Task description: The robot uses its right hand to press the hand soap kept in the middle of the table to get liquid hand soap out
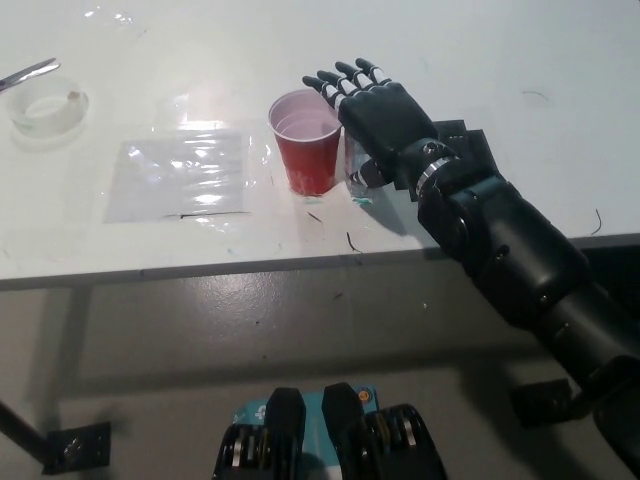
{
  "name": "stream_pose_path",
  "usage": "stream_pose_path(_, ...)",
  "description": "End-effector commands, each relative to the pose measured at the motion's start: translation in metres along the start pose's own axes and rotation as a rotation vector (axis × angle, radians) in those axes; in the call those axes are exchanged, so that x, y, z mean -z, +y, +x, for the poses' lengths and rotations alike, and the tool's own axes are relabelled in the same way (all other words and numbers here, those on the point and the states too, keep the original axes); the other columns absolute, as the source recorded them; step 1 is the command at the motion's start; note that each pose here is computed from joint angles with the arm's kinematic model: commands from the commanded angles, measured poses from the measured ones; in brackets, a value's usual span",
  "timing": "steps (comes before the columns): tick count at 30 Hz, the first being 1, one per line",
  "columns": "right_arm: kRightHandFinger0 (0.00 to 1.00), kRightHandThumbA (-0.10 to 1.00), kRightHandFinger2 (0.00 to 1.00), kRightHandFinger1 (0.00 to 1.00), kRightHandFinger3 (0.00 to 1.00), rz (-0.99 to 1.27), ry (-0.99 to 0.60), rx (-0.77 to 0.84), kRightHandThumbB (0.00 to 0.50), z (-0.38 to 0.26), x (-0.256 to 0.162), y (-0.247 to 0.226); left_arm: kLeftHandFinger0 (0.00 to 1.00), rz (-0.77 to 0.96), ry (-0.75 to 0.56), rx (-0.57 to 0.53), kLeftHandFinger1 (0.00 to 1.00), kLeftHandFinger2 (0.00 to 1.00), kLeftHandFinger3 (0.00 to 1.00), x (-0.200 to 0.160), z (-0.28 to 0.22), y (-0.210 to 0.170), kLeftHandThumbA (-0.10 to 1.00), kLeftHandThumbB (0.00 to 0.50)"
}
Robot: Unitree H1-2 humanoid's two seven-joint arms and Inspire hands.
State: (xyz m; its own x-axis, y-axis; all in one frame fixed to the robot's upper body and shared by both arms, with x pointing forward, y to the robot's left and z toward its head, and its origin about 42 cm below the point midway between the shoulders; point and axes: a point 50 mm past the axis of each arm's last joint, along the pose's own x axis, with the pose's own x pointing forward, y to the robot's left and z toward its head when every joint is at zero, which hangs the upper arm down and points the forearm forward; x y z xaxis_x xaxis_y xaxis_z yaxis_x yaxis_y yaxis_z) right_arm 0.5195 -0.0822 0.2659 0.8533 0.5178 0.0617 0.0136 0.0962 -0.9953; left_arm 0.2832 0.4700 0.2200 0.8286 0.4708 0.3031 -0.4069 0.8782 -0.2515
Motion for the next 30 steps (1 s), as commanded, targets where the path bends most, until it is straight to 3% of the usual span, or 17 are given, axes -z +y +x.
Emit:
stream_pose_path(1,1.0,1.0,1.0,1.0,1.0,0.05,0.091,-0.228,0.371,-0.018,0.014,0.052,0.33,0.005,-0.087,0.037,0.47,0.66,0.86,-0.024,0.014,-0.003,1.0,0.105)
stream_pose_path(9,1.0,1.0,1.0,1.0,1.0,0.139,0.089,-0.232,0.335,-0.021,0.006,0.064,0.35,0.006,-0.085,0.027,0.47,0.65,0.85,-0.027,0.015,-0.006,1.0,0.112)
stream_pose_path(16,1.0,1.0,1.0,1.0,1.0,0.157,0.091,-0.242,0.353,-0.023,0.003,0.071,0.33,0.011,-0.095,0.034,0.47,0.66,0.87,-0.028,0.017,-0.006,1.0,0.12)
stream_pose_path(27,1.0,1.0,1.0,1.0,1.0,0.172,0.093,-0.238,0.345,-0.027,0.003,0.075,0.32,0.014,-0.089,0.049,0.47,0.63,0.85,-0.029,0.019,-0.008,1.0,0.097)
stream_pose_path(30,1.0,1.0,1.0,1.0,1.0,0.15,0.081,-0.227,0.324,-0.029,0.004,0.074,0.34,0.006,-0.078,0.05,0.47,0.61,0.85,-0.027,0.016,-0.007,1.0,0.083)
